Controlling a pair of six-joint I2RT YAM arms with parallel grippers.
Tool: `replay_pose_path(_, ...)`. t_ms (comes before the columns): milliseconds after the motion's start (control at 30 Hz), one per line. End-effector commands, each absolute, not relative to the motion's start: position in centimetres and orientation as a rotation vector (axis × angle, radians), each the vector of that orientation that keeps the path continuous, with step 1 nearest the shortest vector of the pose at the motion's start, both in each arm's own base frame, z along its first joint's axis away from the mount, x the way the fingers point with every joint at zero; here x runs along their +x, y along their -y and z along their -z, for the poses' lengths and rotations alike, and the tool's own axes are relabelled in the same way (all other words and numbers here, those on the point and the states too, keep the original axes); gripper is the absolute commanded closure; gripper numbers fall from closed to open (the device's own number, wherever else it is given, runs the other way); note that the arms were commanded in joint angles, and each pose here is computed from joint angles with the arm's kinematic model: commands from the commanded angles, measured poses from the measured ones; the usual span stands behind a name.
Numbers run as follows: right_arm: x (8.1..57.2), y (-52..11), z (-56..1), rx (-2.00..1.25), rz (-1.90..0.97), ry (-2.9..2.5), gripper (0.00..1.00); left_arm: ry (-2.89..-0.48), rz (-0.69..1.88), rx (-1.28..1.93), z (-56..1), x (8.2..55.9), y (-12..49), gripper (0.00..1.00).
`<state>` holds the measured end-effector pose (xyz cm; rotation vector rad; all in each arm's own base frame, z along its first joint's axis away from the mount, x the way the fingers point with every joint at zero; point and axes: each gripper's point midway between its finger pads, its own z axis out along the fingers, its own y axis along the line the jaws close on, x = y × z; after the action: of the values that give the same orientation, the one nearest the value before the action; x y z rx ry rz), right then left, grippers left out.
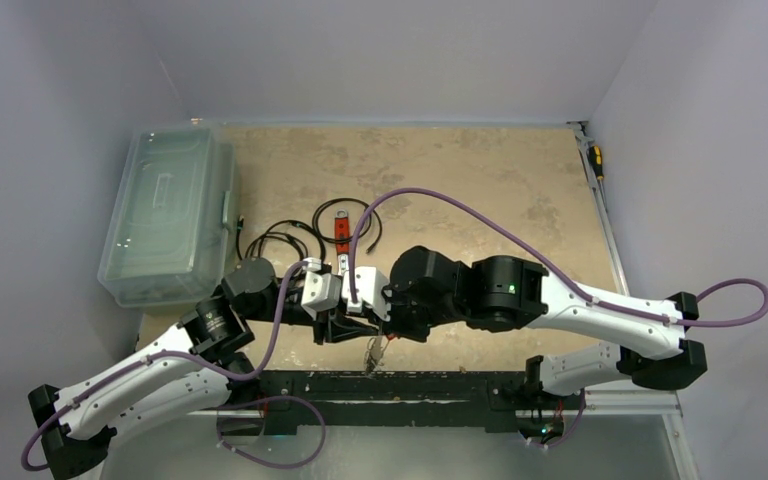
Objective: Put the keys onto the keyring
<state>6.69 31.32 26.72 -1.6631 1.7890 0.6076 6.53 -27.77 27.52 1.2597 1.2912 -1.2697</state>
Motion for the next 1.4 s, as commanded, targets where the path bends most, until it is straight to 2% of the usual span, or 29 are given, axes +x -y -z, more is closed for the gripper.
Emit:
replay_pose_path(0, 6.9, -32.2, -28.9, -1.620, -0.649, -1.736, 1.00, -1.281, 1.274, 1.250, -27.8, 6.6, 27.9, 0.75)
replay_pose_path(233, 6.7, -32.6, -28.8, -1.630, -0.665, -1.729, 1.00, -1.306, 1.261, 1.252, -27.4, 7.0, 28.1, 1.00)
replay_pose_path(367, 6.9, -33.1, -29.4, -1.605, -0.677, -1.704, 1.00, -1.323, 1.241, 1.270, -27.3, 7.1, 28.0, 1.00)
replay_pose_path(433, 7.2, -33.3, -30.0, -1.566, -0.688, -1.674, 0.85, -1.301, 1.235, 1.260, -27.9, 7.0, 27.7, 1.00)
replay_pose_path(500, 7.3, -33.3, -30.2, -1.531, -0.708, -1.652, 0.63, -1.263, 1.240, 1.240, -28.7, 6.8, 27.4, 1.00)
replay_pose_path(567, 7.3, -33.1, -30.6, -1.489, -0.733, -1.622, 0.53, -1.228, 1.250, 1.216, -29.6, 6.5, 27.1, 1.00)
replay_pose_path(733, 7.1, -32.2, -33.1, -1.358, -0.829, -1.495, 0.53, -1.112, 1.320, 1.119, -32.6, 5.7, 26.6, 1.00)
replay_pose_path(933, 5.4, -30.2, -36.6, -1.233, -1.001, -1.293, 0.59, -1.061, 1.408, 1.011, -34.6, 5.3, 26.4, 1.00)
replay_pose_path(1167, 4.2, -30.7, -36.3, -1.261, -1.069, -1.224, 0.60, -0.939, 1.554, 0.917, -36.5, 4.2, 26.2, 1.00)
replay_pose_path(1367, 4.3, -31.0, -35.8, -1.254, -1.074, -1.229, 0.63, -0.925, 1.602, 0.870, -36.8, 4.5, 26.5, 1.00)
